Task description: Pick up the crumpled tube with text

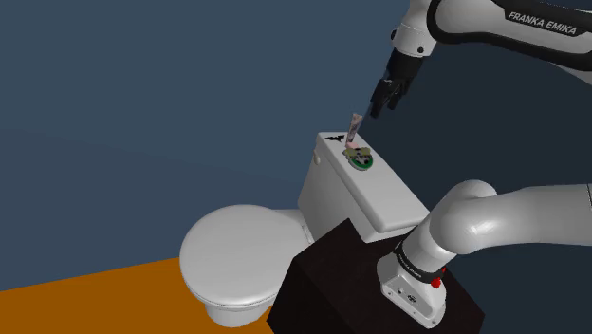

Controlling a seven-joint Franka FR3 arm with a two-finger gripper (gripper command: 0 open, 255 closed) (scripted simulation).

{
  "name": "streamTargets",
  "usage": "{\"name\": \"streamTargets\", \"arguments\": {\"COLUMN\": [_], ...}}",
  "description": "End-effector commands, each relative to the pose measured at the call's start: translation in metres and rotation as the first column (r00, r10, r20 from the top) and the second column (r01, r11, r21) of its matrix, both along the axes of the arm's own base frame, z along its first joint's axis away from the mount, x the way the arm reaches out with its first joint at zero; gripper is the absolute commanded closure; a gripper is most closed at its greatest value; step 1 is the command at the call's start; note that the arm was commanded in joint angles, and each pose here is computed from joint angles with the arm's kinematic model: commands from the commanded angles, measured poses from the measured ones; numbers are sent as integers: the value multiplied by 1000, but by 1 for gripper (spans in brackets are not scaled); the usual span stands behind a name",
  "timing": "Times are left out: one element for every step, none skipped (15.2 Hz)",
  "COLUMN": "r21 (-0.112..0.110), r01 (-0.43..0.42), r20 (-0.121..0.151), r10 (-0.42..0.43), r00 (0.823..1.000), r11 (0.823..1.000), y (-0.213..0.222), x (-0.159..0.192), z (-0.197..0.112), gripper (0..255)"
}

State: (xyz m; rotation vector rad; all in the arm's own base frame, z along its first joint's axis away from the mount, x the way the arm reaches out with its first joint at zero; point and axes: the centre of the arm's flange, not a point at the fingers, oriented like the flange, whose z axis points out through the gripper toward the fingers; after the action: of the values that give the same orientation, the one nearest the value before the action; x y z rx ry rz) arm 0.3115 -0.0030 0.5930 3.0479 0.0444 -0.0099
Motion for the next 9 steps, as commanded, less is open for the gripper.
{"name": "streamTargets", "arguments": {"r21": [0, 1, 2, 3, 5, 7, 9, 12, 15], "r01": [0, 28, 57, 85, 113, 142, 170, 198, 225], "r20": [0, 10, 21, 31, 42, 52, 62, 72, 82], "r10": [0, -28, -57, -85, -114, -142, -170, -198, -226], "r00": [1000, 1000, 998, 996, 993, 989, 983, 978, 971], "r11": [1000, 1000, 998, 996, 994, 990, 985, 980, 974], "y": [0, -7, -14, -21, -29, -37, -45, -53, -62], "x": [0, 9, 17, 26, 34, 42, 50, 57, 65], "z": [0, -6, -11, -16, -22, -27, -32, -37, -42], "gripper": [0, 0, 0, 0, 0, 0, 0, 0, 0]}}
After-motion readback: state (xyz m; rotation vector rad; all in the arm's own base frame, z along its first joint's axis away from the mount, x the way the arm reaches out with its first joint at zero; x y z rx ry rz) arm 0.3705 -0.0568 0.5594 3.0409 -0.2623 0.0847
